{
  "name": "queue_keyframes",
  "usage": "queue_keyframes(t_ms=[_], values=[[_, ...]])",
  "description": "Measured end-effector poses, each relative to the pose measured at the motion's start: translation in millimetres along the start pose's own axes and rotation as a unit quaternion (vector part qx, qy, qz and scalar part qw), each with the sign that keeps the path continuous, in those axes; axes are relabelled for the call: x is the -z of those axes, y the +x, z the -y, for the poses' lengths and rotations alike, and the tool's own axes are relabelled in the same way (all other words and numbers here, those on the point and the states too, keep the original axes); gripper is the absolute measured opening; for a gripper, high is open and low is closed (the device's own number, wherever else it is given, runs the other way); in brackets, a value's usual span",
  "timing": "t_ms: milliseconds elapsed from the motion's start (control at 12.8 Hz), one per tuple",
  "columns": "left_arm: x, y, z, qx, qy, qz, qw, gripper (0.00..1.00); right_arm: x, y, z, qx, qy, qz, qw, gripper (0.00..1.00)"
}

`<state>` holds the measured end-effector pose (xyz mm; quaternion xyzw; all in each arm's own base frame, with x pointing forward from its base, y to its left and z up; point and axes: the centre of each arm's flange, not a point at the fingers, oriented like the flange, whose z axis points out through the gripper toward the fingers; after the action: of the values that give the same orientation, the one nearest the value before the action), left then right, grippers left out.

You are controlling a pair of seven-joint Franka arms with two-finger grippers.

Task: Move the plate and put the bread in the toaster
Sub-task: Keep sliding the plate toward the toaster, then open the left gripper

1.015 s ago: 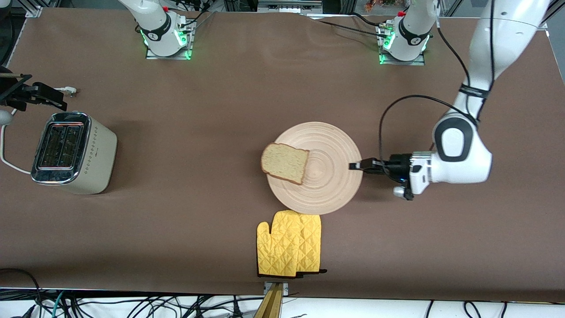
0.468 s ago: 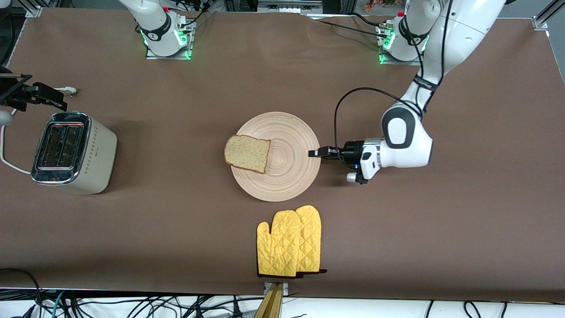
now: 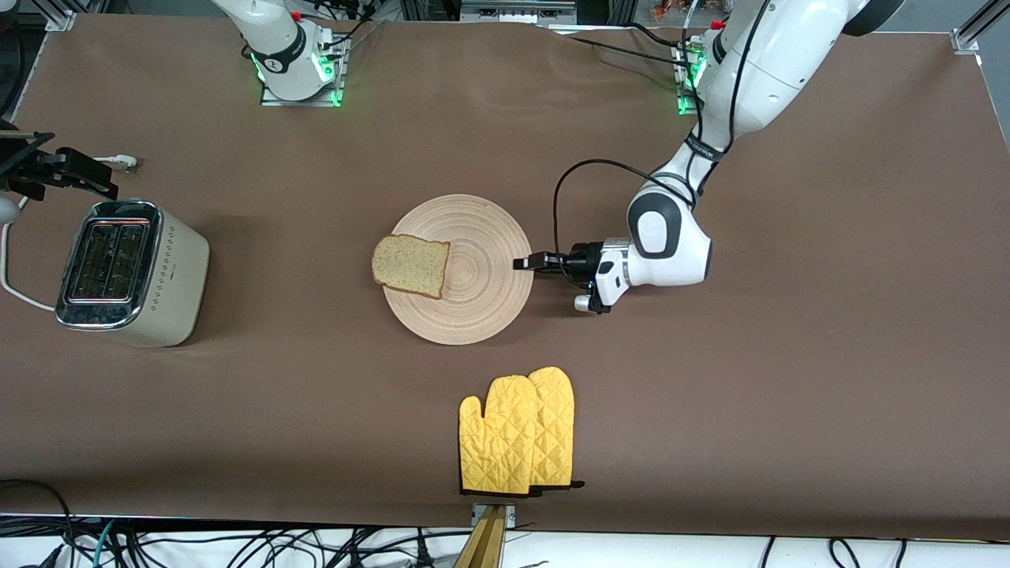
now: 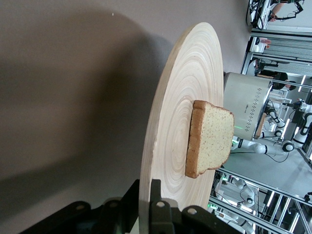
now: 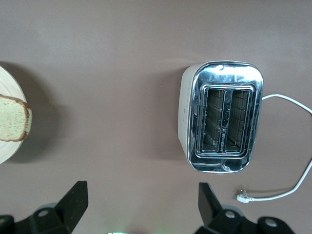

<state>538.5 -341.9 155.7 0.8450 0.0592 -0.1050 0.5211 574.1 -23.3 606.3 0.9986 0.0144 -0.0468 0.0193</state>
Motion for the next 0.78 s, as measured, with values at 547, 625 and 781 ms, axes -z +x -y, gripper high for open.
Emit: queue_keyframes(t_ms=[547, 625, 781], values=[[-8.7, 5.5, 19.3, 0.003, 0.015, -0.008, 1.000, 0.12, -16.8, 9.9, 4.2, 0.004, 0.001, 0.016, 1.000, 1.00], [-8.0, 6.6, 23.0, 0.003, 0.017, -0.009, 1.000, 0.12, -16.9, 9.8, 6.1, 0.006, 0.001, 0.016, 1.000, 1.00], [-4.5, 9.7, 29.0, -0.003, 0.020, -0.012, 1.000, 0.11, -17.6, 8.9, 14.6, 0.014, 0.000, 0.022, 1.000, 1.00]])
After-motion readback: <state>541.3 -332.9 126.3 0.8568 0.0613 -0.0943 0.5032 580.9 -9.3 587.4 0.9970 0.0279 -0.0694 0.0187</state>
